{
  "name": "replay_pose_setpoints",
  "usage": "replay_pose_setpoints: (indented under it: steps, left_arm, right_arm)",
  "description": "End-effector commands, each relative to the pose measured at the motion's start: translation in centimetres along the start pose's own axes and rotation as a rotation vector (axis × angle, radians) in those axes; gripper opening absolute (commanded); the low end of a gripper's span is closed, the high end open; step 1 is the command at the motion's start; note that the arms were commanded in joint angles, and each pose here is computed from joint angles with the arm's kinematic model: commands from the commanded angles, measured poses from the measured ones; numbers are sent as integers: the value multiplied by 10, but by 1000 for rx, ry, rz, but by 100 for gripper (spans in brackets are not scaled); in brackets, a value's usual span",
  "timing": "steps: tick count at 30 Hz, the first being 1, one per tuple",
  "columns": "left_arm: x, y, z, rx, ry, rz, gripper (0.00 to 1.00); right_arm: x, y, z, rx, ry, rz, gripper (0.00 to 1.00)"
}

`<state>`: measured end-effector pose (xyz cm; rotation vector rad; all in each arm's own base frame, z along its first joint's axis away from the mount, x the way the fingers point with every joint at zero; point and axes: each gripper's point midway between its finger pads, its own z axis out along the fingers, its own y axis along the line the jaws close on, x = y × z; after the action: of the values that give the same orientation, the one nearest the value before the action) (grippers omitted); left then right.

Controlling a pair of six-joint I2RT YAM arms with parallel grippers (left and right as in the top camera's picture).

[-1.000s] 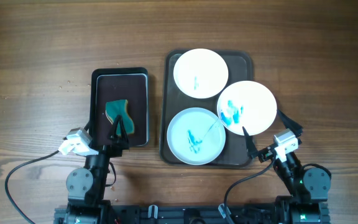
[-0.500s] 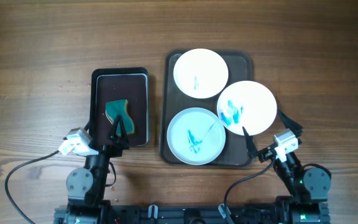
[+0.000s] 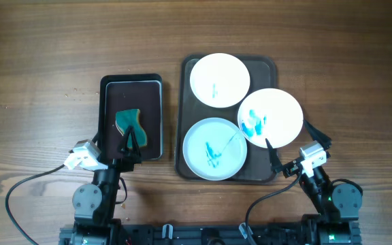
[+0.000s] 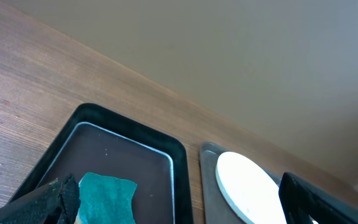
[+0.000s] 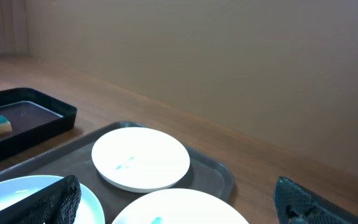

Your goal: Clean dirty plates on tray and stack at the side

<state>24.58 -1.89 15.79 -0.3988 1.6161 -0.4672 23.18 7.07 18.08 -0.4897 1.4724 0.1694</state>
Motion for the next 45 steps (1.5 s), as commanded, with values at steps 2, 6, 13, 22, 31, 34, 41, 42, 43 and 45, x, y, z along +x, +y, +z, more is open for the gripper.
replay_pose_setpoints:
  steps: [2,6,13,22,31,34,41,42,43,45]
  left_arm:
    - [1,-2,0,9,4,9,100]
    - [1,-2,0,9,4,9,100]
    - [1,-2,0,9,4,9,100]
    - [1,-2,0,9,4,9,100]
    - [-2,-4,0,18,-11,7,100]
    - [1,-2,0,10,2,8,100]
    - [12,-20,-2,118,68,5,100]
    - [15,-26,-3,154,85,5,100]
    - [16,-30,-3,173,91,6,100]
    - [14,-35,-4,197,85,8,100]
  right_arm:
    - [-2,2,0,-10,-9,-9,100]
    - [-2,2,0,-10,-9,-9,100]
    - [-2,2,0,-10,-9,-9,100]
    - [-2,2,0,-10,-9,-9,100]
    - [-2,2,0,-10,-9,-9,100]
    - [-2,2,0,-12,-12,-8,100]
    - [-5,11,-1,-61,-25,-14,100]
    - [-9,10,-1,-57,-43,-37,100]
    - [-15,11,-1,-65,-68,-54,100]
    - [-35,26,-5,-155,-155,-89,100]
